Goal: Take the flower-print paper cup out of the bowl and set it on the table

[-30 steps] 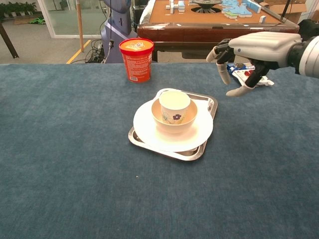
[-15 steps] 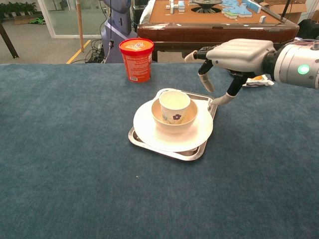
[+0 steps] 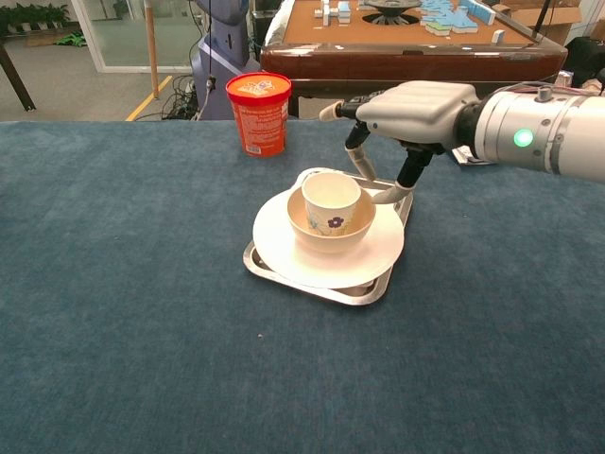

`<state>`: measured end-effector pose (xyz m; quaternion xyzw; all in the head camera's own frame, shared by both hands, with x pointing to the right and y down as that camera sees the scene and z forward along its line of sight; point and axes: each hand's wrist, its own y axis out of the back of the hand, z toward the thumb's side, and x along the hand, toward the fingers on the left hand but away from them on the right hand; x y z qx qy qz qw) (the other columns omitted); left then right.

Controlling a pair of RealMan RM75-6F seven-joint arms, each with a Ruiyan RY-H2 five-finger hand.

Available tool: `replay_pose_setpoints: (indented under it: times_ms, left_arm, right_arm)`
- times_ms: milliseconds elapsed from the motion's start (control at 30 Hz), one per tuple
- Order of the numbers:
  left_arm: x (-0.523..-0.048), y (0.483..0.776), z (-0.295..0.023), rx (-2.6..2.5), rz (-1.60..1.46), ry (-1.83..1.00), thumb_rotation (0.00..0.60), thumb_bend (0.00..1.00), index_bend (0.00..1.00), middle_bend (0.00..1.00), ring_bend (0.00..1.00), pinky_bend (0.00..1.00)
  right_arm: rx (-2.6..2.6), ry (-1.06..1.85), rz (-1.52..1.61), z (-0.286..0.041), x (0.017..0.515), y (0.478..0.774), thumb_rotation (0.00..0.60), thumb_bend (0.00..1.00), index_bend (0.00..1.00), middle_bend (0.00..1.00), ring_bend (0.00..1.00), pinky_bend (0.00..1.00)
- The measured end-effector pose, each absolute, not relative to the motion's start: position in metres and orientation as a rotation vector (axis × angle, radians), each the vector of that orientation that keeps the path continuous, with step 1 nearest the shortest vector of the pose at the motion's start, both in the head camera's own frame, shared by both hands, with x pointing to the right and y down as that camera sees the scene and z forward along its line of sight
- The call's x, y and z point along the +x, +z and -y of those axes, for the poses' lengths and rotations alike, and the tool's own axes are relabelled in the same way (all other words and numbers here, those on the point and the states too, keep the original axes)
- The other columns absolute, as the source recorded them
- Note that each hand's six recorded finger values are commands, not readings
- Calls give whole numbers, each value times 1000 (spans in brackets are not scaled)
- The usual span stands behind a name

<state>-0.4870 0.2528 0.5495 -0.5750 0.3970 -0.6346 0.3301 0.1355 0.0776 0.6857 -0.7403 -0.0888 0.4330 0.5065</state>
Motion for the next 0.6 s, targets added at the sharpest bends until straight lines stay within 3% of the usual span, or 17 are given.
replay_pose_setpoints:
  times_ms: [600]
  left_arm:
    - [-490, 547, -252, -1505, -1056, -1660, 600, 138, 415, 431, 312, 479]
  right_arm:
    - [-1788, 1058, 129, -80, 115, 690, 600, 363, 508, 0, 0, 18]
